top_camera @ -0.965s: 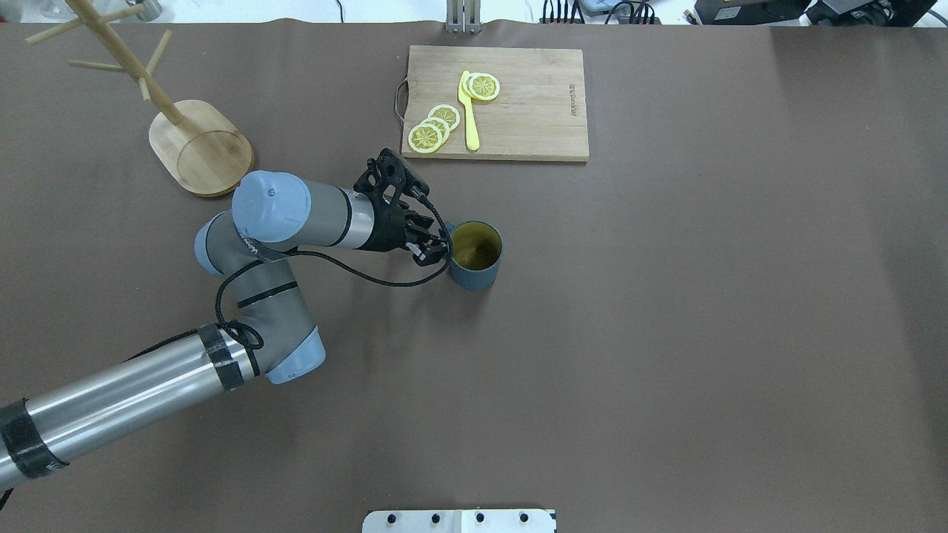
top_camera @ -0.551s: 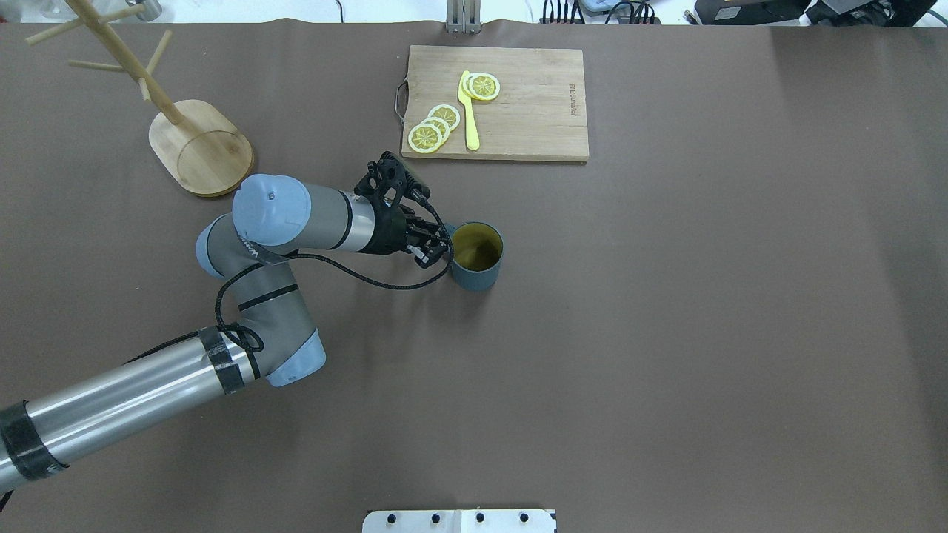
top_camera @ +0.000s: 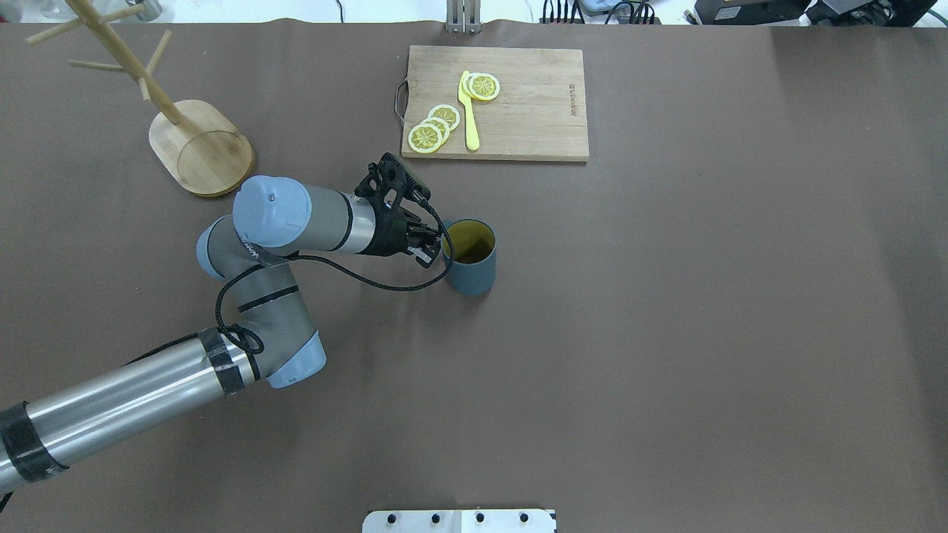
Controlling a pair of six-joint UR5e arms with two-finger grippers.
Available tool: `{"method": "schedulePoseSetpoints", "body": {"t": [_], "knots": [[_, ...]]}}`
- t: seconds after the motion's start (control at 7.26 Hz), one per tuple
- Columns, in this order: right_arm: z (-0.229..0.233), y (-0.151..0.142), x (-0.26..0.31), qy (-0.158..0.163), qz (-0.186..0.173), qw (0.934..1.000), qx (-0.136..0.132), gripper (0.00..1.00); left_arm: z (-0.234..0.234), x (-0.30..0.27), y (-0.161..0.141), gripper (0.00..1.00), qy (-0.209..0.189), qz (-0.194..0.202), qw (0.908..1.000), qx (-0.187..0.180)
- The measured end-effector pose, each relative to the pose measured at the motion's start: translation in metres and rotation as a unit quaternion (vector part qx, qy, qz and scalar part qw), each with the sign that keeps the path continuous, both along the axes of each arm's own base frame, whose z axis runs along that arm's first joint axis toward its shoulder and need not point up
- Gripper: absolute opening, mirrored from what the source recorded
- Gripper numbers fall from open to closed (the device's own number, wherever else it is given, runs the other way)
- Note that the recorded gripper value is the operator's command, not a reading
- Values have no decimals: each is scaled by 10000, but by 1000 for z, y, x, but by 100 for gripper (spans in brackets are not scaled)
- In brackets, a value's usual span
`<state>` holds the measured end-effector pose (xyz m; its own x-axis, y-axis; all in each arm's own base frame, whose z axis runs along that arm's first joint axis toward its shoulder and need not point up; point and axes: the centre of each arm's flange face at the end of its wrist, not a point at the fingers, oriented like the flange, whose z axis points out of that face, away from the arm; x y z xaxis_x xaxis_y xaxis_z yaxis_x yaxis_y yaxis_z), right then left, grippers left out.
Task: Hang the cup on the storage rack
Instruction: 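Close the left gripper on the blue mug's handle, then lift the mug with the left gripper and carry it toward the wooden rack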
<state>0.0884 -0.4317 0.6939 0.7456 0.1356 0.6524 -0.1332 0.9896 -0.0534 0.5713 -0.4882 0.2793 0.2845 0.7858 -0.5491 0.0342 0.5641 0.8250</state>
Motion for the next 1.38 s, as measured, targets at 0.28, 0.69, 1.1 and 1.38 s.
{"method": "schedulePoseSetpoints", "body": {"t": [0.28,0.69,1.1,1.38], "knots": [[1,0,0,1,-2,10000,-4,100,1,-2,2,0,85,1,10000,25],[3,2,0,29,-25,10000,2,100,2,-12,1,0,312,-104,9985,-433],[3,1,0,21,-45,9999,127,100,-4,-29,-7,0,675,-303,9860,-1492],[1,0,-1,-8,-51,9999,164,100,3,-53,-19,0,874,-259,9664,-2404]]}}
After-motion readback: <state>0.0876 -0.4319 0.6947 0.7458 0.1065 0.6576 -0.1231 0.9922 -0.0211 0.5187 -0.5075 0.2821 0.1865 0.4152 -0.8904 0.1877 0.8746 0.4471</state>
